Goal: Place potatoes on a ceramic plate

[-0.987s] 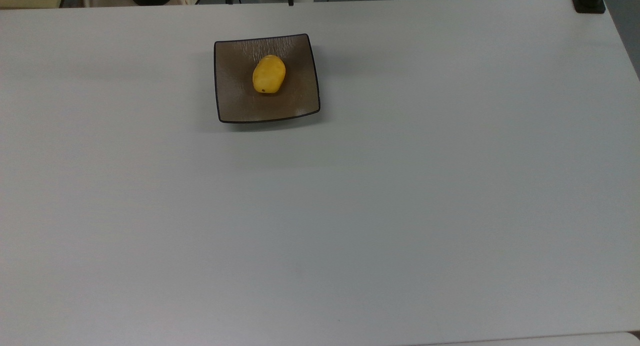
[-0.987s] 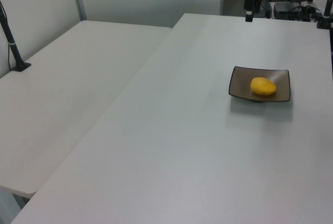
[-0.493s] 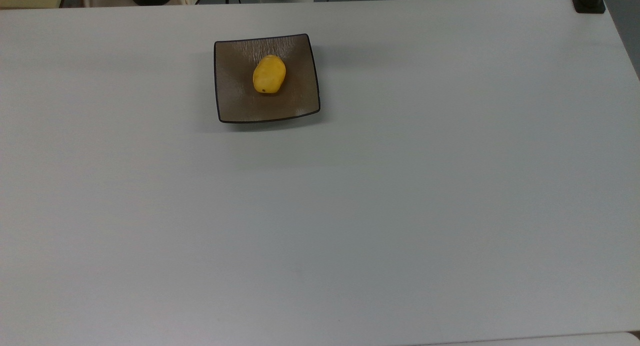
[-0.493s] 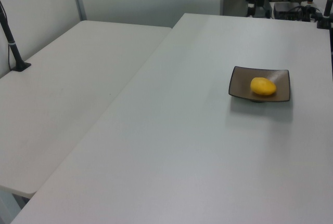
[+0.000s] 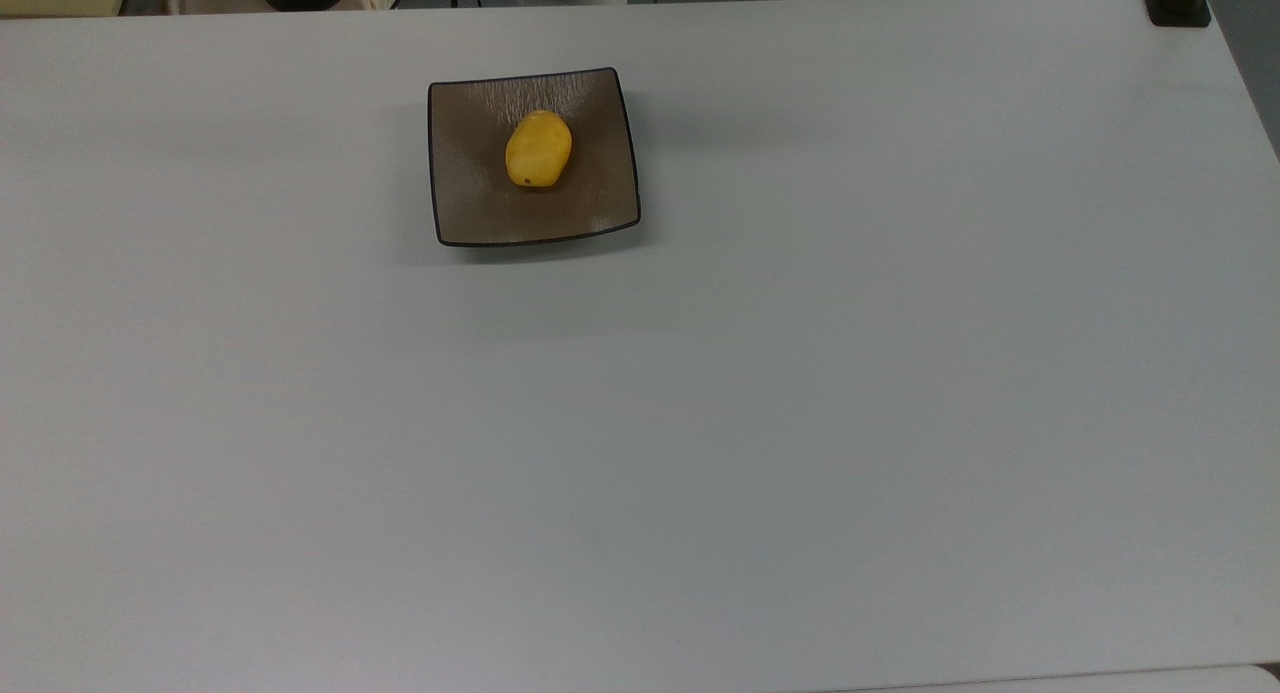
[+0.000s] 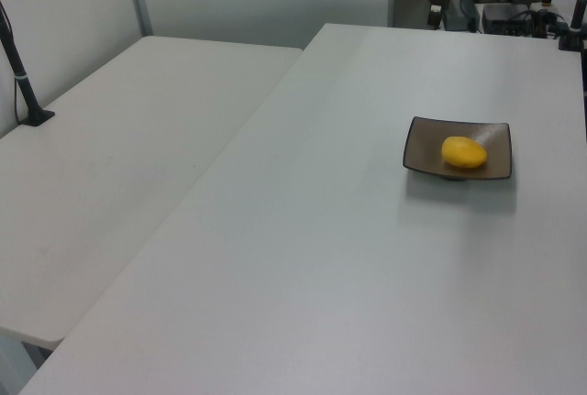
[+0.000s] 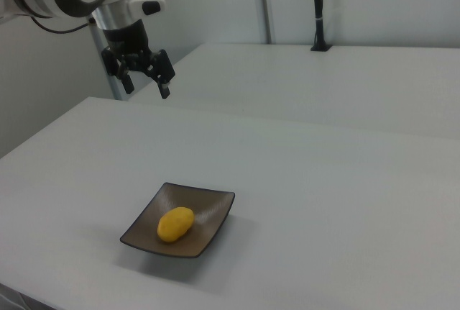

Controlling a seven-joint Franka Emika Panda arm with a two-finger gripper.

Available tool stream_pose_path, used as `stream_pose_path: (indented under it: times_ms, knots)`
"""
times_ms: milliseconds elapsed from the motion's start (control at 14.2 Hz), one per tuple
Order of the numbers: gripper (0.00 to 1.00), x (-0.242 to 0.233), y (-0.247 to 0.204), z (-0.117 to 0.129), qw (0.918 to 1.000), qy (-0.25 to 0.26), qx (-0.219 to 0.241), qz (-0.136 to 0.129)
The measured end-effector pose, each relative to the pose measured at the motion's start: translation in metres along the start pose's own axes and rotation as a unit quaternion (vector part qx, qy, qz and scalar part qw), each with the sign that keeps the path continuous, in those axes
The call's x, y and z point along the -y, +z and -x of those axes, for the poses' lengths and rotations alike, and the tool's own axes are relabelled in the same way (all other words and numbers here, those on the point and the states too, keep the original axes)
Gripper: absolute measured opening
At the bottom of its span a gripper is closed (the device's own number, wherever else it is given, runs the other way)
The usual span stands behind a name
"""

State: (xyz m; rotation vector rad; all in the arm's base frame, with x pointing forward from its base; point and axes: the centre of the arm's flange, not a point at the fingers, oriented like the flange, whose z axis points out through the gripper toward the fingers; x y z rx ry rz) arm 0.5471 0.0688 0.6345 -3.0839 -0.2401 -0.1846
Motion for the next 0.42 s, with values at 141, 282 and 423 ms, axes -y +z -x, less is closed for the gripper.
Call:
stream_pose_path:
  times_ms: [141,282,423]
  knots:
    - [1.00,-0.0027,0.0048,-0.0016,0.9995,-0.031,0.003,0.000]
    - [1.00,-0.0037,0.0094,-0.0019,0.9992,-0.038,0.008,-0.001]
    - [1.00,-0.0039,0.0120,-0.0017,0.9992,-0.040,0.010,-0.001]
